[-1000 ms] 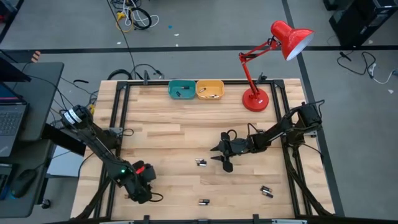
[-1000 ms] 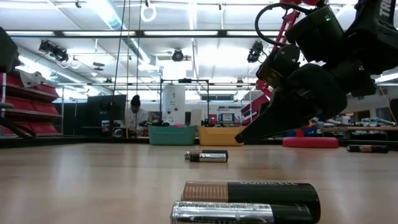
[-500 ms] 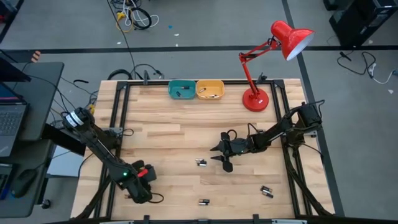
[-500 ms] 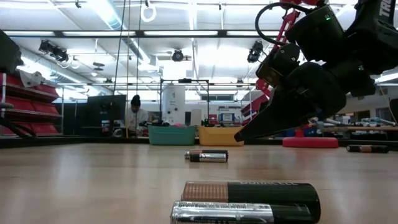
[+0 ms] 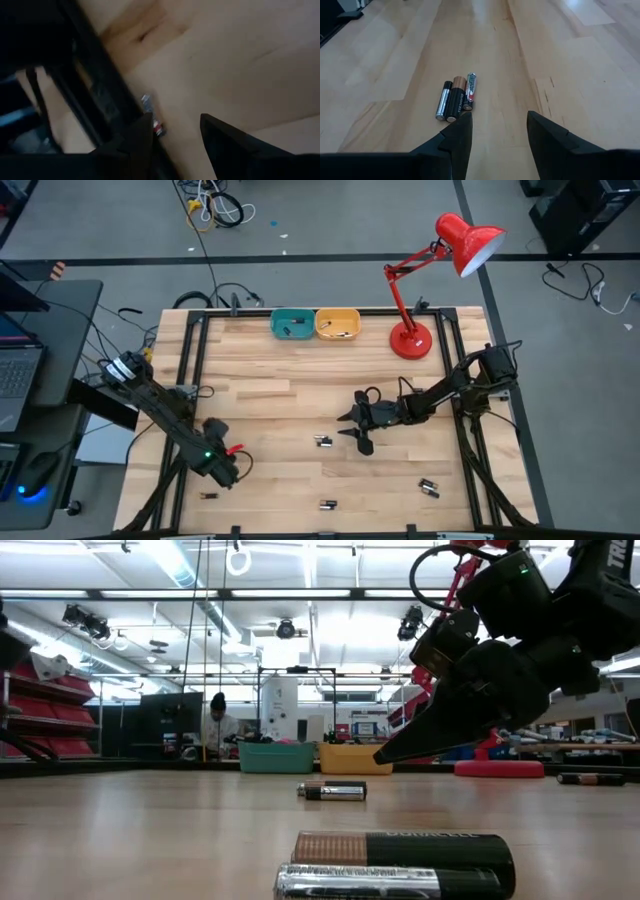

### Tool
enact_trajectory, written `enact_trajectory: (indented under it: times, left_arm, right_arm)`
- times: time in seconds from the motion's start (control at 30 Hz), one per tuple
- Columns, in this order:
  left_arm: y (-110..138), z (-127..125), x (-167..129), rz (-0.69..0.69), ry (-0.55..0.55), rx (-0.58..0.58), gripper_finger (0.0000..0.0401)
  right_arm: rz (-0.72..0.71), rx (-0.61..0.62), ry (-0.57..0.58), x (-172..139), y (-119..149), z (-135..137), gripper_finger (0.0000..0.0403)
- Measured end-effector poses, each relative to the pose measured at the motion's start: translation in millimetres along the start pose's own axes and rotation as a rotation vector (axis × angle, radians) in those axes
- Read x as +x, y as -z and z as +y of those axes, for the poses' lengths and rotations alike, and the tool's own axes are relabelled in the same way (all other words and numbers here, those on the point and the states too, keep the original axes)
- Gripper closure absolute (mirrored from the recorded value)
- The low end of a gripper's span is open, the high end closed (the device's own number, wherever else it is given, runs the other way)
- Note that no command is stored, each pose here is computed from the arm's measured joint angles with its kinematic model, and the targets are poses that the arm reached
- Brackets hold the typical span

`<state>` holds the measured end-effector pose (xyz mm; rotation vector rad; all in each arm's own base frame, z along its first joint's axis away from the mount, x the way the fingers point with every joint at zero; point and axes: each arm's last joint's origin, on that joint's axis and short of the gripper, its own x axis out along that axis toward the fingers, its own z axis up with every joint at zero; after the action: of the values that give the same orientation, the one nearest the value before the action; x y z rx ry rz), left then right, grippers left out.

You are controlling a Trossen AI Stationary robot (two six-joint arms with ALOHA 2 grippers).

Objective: Sort batteries
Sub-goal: Put the white battery into the yellow bin

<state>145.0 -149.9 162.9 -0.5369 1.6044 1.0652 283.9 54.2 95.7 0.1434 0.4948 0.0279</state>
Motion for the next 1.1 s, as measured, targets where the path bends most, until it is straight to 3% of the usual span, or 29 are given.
enact_trajectory:
  times: [0.17,0.33,0.63,0.77,0.93,1.1]
  left_arm:
    - [-2.2,-2.1,3.0,0.019,0.021,0.297,0.0220]
    - [-10.9,-7.1,-1.3,0.086,0.061,0.454,0.0217]
    - [-41.6,-18.8,11.9,0.415,0.028,0.476,0.0171]
    - [-54.6,-25.4,24.6,0.464,-0.025,0.482,0.0135]
    - [-62.8,-21.6,34.4,0.503,-0.197,0.399,0.0112]
    - [-63.0,-24.2,36.0,0.488,-0.149,0.445,0.0111]
  right_arm:
    - [0.001,-0.009,0.000,0.0,0.1,0.0,0.0229]
    - [-0.006,-0.011,0.001,0.0,-0.5,-0.1,0.0229]
    - [-0.086,0.004,0.039,-0.1,-8.1,-2.6,0.0229]
    - [-0.097,0.008,0.037,-0.2,-9.1,-2.4,0.0229]
    - [-0.090,0.007,0.037,-0.2,-8.4,-2.2,0.0229]
    - [-0.088,0.005,0.033,-0.1,-8.3,-2.0,0.0229]
